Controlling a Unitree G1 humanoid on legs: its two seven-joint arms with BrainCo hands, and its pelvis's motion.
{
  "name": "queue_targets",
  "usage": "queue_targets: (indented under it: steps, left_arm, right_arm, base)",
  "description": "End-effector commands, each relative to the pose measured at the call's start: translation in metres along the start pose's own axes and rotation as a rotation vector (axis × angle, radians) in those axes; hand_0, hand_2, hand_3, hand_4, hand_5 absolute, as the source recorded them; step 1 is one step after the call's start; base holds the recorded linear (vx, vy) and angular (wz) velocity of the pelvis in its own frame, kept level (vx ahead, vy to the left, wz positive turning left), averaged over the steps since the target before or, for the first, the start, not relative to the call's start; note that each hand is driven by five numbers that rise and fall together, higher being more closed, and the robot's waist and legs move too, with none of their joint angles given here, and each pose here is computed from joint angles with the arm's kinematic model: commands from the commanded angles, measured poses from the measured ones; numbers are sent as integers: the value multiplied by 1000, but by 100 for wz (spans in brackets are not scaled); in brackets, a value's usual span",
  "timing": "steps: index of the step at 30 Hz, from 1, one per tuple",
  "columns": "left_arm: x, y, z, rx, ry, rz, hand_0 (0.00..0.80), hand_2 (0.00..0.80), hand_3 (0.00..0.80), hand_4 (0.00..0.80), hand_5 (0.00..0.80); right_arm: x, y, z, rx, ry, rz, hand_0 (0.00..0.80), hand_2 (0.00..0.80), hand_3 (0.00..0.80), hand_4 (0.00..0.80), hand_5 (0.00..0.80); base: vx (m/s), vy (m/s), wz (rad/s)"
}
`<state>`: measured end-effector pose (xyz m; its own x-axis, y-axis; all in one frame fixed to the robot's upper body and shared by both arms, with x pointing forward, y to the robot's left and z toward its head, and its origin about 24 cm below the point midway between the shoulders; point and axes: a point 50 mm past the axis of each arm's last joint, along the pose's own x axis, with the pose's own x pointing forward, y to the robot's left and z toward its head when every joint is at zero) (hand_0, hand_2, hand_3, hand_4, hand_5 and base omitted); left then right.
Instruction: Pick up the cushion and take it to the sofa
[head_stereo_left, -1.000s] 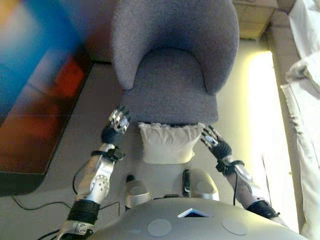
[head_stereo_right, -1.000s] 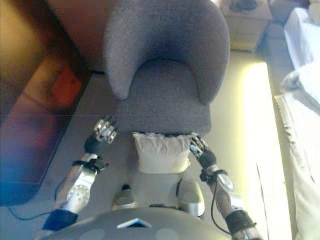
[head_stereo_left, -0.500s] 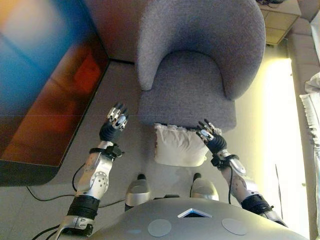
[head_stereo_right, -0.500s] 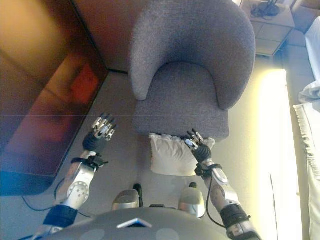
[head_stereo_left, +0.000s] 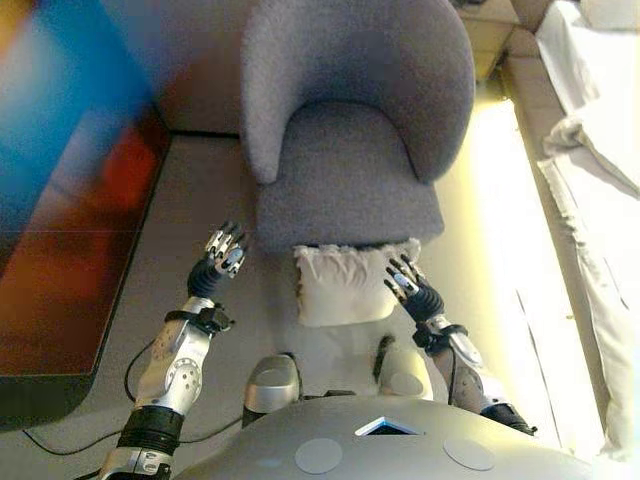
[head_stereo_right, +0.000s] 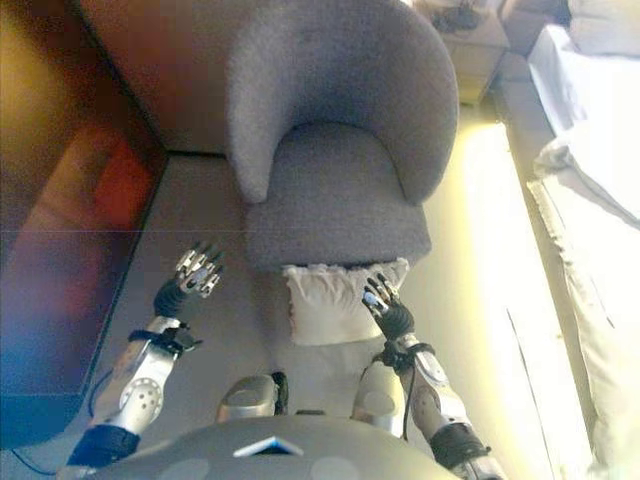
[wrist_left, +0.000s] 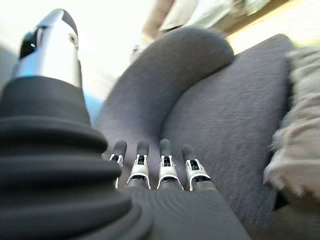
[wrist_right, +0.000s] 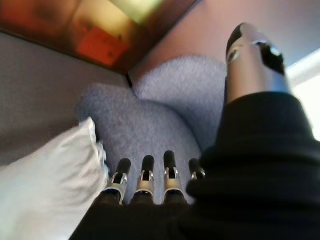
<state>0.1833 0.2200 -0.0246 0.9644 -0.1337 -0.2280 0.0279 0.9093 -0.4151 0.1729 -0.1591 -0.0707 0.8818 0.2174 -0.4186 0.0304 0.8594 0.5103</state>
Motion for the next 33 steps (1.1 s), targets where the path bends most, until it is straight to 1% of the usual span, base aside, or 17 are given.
queue_targets:
  steps: [1, 4, 5, 7, 12, 15, 20, 23, 26, 30, 33]
  left_arm:
    - [3, -17, 21, -9, -125, -119, 0, 0, 0, 0, 0]
    - [-1, -21, 13, -9, -104, -135, 0, 0, 0, 0, 0]
    - [-1, -22, 11, -13, -96, -110, 0, 0, 0, 0, 0]
    - [0, -24, 13, -27, -106, -102, 0, 0, 0, 0, 0]
    - [5, -27, 18, -59, -134, -60, 0, 0, 0, 0, 0]
    - [9, -31, 14, -85, -115, -66, 0, 0, 0, 0, 0]
    - [9, -32, 14, -99, -112, -86, 0, 0, 0, 0, 0]
    - [5, -29, 12, -95, -106, -108, 0, 0, 0, 0, 0]
    - [1, -27, 9, -86, -108, -126, 0, 0, 0, 0, 0]
    - [0, -25, 10, -89, -114, -146, 0, 0, 0, 0, 0]
    - [2, -25, 15, -45, -126, -126, 0, 0, 0, 0, 0]
  right_arm:
    - [10, 9, 34, -4, -128, 62, 0, 0, 0, 0, 0]
    - [13, 9, 33, -3, -119, 47, 0, 0, 0, 0, 0]
    - [15, 11, 33, -9, -109, 41, 0, 0, 0, 0, 0]
    - [15, 18, 36, -10, -106, 85, 0, 0, 0, 0, 0]
    - [14, 15, 35, -50, -65, 105, 0, 0, 0, 0, 0]
    - [14, 10, 33, -51, -65, 87, 0, 0, 0, 0, 0]
    - [11, 7, 33, -64, -79, 86, 0, 0, 0, 0, 0]
    - [1, -2, 33, -47, -102, 66, 0, 0, 0, 0, 0]
    - [-5, -8, 32, -34, -116, 50, 0, 0, 0, 0, 0]
    - [-8, -6, 29, -32, -132, 43, 0, 0, 0, 0, 0]
    - [-4, -3, 31, -20, -135, 27, 0, 0, 0, 0, 0]
  base:
    - [356, -140, 54]
    - [371, -145, 61]
    - [347, -122, 54]
    - [293, -120, 38]
    - [214, -187, 7]
    - [182, -138, 6]
    - [182, 189, 2]
    - [247, 161, 11]
    - [180, 112, -35]
    - [122, 164, -6]
    - [178, 205, -20]
